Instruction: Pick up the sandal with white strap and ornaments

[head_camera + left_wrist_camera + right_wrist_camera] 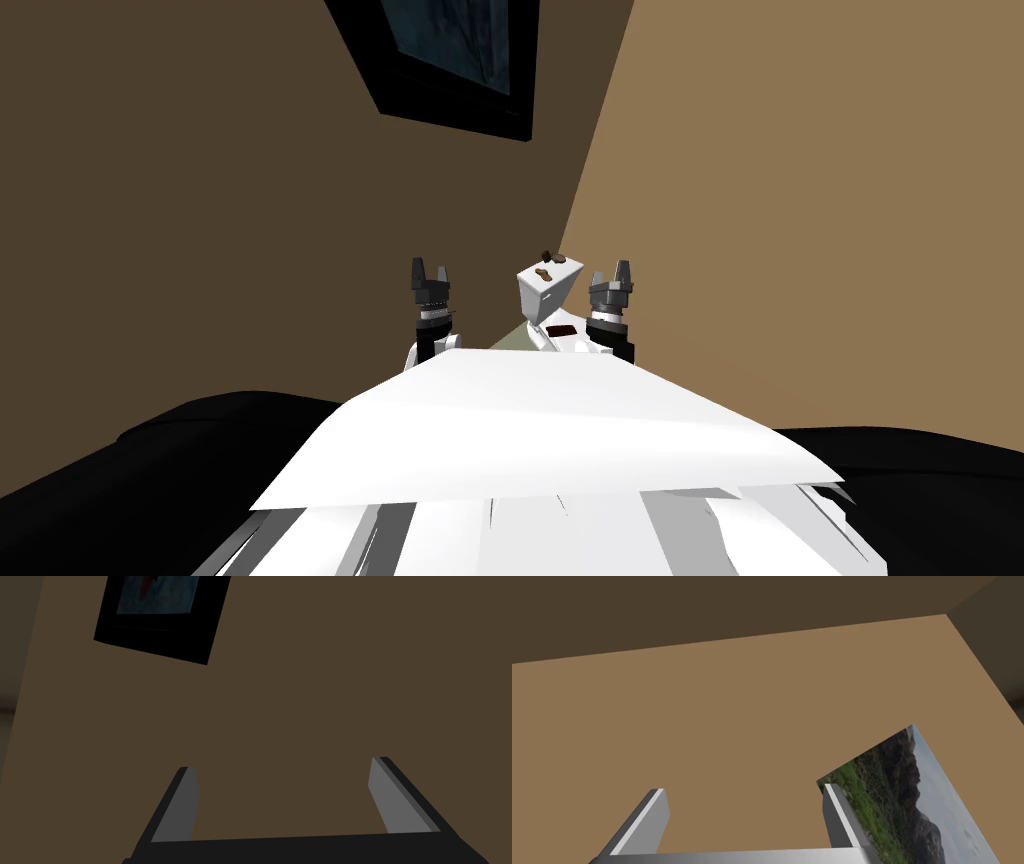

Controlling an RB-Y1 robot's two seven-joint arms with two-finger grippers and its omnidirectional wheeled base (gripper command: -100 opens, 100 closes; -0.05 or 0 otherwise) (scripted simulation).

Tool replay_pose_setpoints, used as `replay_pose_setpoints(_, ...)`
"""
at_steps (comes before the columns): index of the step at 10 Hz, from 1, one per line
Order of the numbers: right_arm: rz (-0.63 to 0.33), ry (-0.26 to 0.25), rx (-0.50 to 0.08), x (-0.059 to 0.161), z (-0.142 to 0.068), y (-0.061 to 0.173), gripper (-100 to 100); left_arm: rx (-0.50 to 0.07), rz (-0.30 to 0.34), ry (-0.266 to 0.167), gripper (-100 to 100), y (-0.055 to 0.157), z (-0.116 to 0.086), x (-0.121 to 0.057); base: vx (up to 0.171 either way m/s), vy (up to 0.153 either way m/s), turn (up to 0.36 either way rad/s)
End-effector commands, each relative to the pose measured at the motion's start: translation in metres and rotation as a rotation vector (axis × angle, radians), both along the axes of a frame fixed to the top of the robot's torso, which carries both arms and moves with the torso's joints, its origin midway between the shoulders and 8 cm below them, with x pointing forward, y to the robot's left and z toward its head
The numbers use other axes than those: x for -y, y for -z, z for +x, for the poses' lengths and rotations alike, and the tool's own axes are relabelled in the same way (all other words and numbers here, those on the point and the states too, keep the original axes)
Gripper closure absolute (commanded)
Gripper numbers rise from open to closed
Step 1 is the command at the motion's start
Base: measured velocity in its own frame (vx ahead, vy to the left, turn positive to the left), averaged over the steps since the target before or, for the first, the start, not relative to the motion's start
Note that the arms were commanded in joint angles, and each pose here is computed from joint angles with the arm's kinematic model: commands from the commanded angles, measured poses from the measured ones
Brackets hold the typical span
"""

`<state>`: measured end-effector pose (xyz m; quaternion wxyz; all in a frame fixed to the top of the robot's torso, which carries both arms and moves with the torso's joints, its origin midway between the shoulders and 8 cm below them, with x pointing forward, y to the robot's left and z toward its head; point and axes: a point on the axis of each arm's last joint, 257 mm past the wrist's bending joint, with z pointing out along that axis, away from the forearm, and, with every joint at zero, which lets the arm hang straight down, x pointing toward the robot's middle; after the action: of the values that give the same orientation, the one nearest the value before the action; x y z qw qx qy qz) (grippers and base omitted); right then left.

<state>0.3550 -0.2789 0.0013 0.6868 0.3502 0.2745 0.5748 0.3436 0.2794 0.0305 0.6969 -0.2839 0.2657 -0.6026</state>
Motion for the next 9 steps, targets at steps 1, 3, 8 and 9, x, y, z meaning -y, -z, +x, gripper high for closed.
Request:
replay_pose_setpoints(1,-0.037,-0.011,-0.016,-0.004,0.002,0.005,-100,0.000,0.000,0.000,0,0.000,0.000,0.000,-0.021,-0.007,0.032)
replay_pose_setpoints(3,-0.105,-0.029,-0.051,-0.011,0.006,0.019,-100,0.000,0.000,0.000,0,0.000,0.000,0.000,-0.070,-0.031,0.059)
replay_pose_setpoints(8,-0.329,-0.079,-0.189,-0.029,0.018,0.086,-100,0.000,0.000,0.000,0,0.000,0.000,0.000,-0.149,-0.043,0.115)
replay_pose_setpoints(9,-0.333,-0.082,-0.204,-0.028,0.019,0.093,-100,0.000,0.000,0.000,0,0.000,0.000,0.000,-0.126,-0.037,0.045)
